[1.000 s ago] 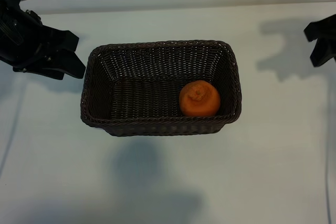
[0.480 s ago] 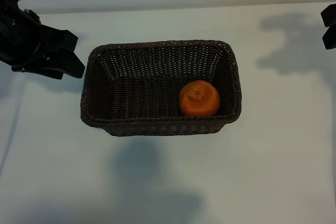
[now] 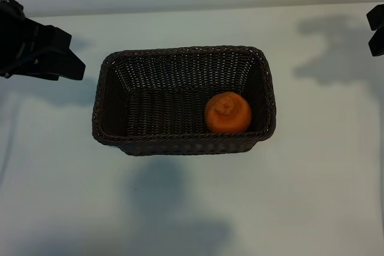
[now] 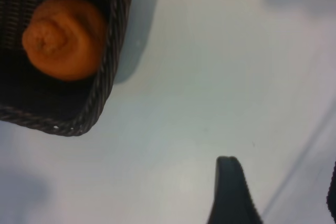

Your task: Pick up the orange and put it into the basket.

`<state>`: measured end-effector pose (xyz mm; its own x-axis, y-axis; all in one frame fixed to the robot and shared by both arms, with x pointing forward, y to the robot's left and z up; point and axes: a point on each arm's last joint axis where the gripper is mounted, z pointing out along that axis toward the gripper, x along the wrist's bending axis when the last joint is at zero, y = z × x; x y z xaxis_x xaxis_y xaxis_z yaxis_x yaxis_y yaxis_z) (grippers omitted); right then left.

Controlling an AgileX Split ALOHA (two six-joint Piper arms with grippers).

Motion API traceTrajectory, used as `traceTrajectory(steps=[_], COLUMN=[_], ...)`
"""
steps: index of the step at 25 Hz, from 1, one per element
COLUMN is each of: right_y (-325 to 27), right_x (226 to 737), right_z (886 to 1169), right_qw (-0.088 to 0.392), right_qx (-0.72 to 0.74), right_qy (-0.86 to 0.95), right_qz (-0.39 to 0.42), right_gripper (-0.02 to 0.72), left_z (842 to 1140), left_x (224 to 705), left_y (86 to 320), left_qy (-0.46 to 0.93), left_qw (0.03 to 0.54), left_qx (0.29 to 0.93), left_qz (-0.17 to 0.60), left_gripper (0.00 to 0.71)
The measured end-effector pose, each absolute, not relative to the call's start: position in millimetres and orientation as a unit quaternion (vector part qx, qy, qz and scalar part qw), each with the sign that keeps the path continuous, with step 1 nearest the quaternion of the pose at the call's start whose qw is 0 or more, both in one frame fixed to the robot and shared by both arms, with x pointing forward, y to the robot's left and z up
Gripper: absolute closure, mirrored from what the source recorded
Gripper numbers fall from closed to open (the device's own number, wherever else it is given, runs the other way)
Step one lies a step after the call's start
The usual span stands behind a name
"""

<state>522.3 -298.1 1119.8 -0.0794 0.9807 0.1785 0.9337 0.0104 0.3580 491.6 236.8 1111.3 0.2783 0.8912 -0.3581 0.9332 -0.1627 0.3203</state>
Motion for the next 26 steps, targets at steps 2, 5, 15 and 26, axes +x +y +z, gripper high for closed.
traceTrajectory(steps=[2,5,15,26], right_y=[-298.1,-298.1,-298.1,-298.1], right_x=[522.3,522.3,522.3,522.3], right_z=[1119.8,1119.8,1119.8,1119.8], right_qw=[0.06,0.06,0.06,0.06], right_qx=[0.676,0.676,0.676,0.676], right_qy=[0.708,0.708,0.708,0.708], right_qz=[0.195,0.195,0.195,0.195], right_gripper=[0.267,0.268,0.268,0.268], left_z=[1111.6,1113.4,1116.6,1116.6], left_x=[491.0,489.1,485.9,485.9], left_y=[236.8,237.1,237.5,237.5], left_qy=[0.599,0.598,0.596,0.596], left_qw=[0.243,0.244,0.247,0.247], left_qx=[0.762,0.762,0.763,0.763], left_qz=[-0.044,-0.043,-0.039,-0.039], left_gripper=[0.248,0.248,0.248,0.248])
